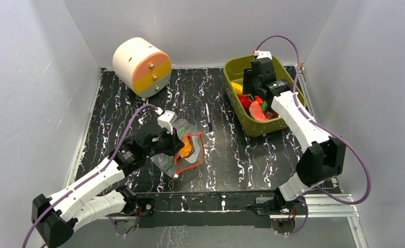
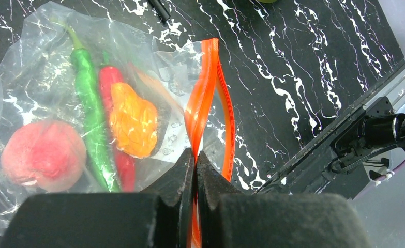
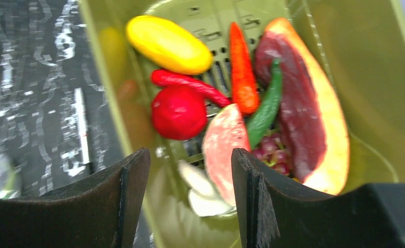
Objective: Place the food in the zip-top bag and seal the zipper
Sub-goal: Pick up the fake vegetable from the bin.
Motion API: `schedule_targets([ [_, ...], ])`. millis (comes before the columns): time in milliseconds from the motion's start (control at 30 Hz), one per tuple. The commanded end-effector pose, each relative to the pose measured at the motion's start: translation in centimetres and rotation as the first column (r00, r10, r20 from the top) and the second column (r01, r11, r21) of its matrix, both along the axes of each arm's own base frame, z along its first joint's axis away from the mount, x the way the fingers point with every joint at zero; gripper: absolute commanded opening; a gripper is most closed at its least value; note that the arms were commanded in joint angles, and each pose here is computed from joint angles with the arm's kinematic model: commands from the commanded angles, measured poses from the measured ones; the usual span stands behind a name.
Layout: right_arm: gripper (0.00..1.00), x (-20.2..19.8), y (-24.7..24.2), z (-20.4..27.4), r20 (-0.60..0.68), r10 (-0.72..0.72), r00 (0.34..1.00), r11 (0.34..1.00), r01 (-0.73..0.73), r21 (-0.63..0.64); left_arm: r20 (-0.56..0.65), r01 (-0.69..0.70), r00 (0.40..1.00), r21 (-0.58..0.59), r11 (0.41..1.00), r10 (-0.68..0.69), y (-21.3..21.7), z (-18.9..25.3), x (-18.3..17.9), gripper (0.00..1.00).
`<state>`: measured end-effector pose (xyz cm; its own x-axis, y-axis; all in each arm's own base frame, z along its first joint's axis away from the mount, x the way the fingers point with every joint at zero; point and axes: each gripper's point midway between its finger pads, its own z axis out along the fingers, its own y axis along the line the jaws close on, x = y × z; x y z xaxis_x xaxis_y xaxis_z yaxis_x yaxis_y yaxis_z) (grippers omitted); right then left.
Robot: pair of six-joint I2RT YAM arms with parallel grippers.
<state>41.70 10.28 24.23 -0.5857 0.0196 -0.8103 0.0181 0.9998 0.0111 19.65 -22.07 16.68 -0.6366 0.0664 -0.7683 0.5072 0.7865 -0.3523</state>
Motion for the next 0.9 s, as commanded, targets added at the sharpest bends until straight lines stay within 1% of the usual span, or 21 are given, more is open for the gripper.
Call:
schedule_targets([
  [0,0.56,3.0,-3.8,1.8,0.073,-0.057,0.996,0.993,0.064,-0.103,0.036,0.022,0.999,-0.026,0.999,-0.021,-0.1,1.3,-0.2,0.00],
  [67,0.56,4.0,-4.4,1.4,0.072,-0.053,0.996,0.989,0.062,-0.132,0.044,0.020,0.999,-0.029,0.999,-0.019,0.0,1.4,-0.2,0.00],
  [267,0.56,6.9,-7.5,-0.7,0.051,-0.087,0.995,0.953,0.098,-0.287,0.051,0.025,0.998,-0.036,0.999,-0.023,0.0,1.7,-0.3,0.00],
  [333,0.56,8.1,-8.4,-2.1,0.033,-0.082,0.996,0.948,0.088,-0.306,0.053,0.027,0.998,-0.039,0.999,-0.025,-0.1,1.8,-0.3,0.00],
  [600,0.54,11.7,-9.8,-3.6,0.016,-0.098,0.995,0.914,0.096,-0.395,0.055,0.023,0.998,-0.024,0.999,-0.022,0.1,1.7,-0.2,0.00],
  [867,0.55,15.0,-9.9,-6.5,-0.037,-0.086,0.996,0.903,0.062,-0.425,0.047,0.029,0.999,-0.024,0.999,-0.028,-0.4,1.2,0.1,0.00],
])
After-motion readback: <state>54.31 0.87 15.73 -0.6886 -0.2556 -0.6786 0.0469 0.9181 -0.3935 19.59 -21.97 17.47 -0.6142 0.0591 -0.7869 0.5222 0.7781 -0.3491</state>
